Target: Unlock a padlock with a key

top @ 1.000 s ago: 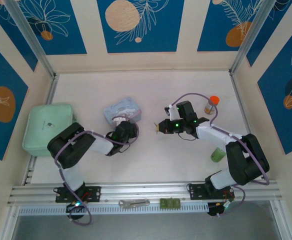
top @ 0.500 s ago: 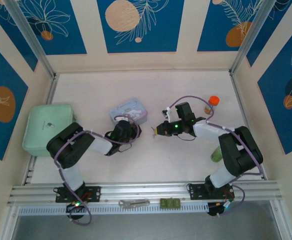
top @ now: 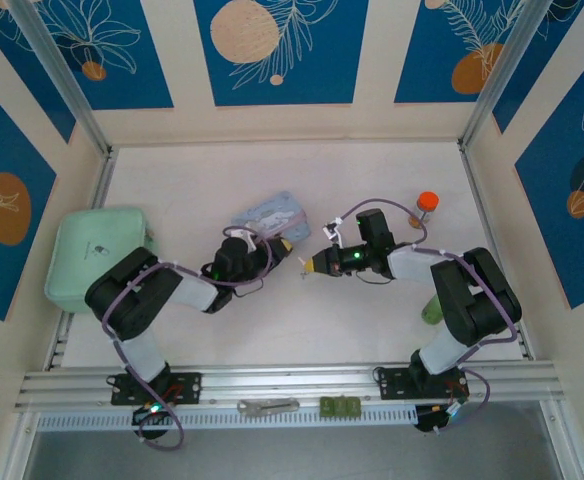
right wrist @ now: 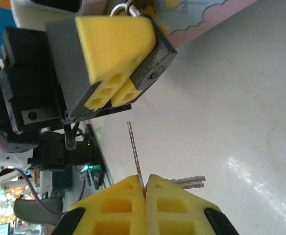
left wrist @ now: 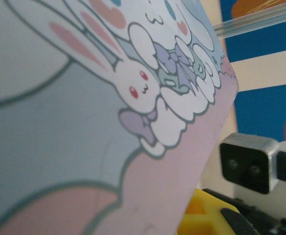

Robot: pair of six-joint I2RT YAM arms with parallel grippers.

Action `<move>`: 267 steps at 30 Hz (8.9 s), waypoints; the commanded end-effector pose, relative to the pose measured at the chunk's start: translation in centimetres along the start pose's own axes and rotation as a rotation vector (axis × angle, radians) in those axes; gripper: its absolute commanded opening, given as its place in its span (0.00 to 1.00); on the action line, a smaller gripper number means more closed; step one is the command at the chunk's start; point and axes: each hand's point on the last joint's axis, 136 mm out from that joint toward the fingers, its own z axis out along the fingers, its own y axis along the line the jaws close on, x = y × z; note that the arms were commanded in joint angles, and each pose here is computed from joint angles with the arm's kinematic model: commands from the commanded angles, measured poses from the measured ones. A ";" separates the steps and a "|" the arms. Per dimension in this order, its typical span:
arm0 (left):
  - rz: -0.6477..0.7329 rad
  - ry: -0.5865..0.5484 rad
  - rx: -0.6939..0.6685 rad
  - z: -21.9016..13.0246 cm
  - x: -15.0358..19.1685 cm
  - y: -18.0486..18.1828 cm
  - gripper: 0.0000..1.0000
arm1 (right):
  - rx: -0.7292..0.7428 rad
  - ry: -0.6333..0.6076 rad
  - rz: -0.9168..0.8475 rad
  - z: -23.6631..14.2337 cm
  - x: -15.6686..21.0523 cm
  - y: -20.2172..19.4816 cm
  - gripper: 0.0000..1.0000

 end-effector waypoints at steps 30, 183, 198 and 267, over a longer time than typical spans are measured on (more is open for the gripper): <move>-0.041 0.039 0.218 0.1 -0.3 -5.2 0.00 | -0.165 0.005 -0.036 0.2 -2.0 1.1 0.00; 0.144 0.331 0.217 1.3 7.2 -6.6 0.00 | 0.086 -0.297 0.034 -1.1 -10.7 -2.8 0.00; 0.149 0.284 0.460 0.8 6.8 -9.9 0.00 | -0.045 -0.273 0.355 -1.7 -10.1 -0.5 0.00; 0.065 0.214 0.403 1.4 5.4 -8.7 0.00 | 0.094 -0.258 0.138 1.0 -7.5 2.9 0.00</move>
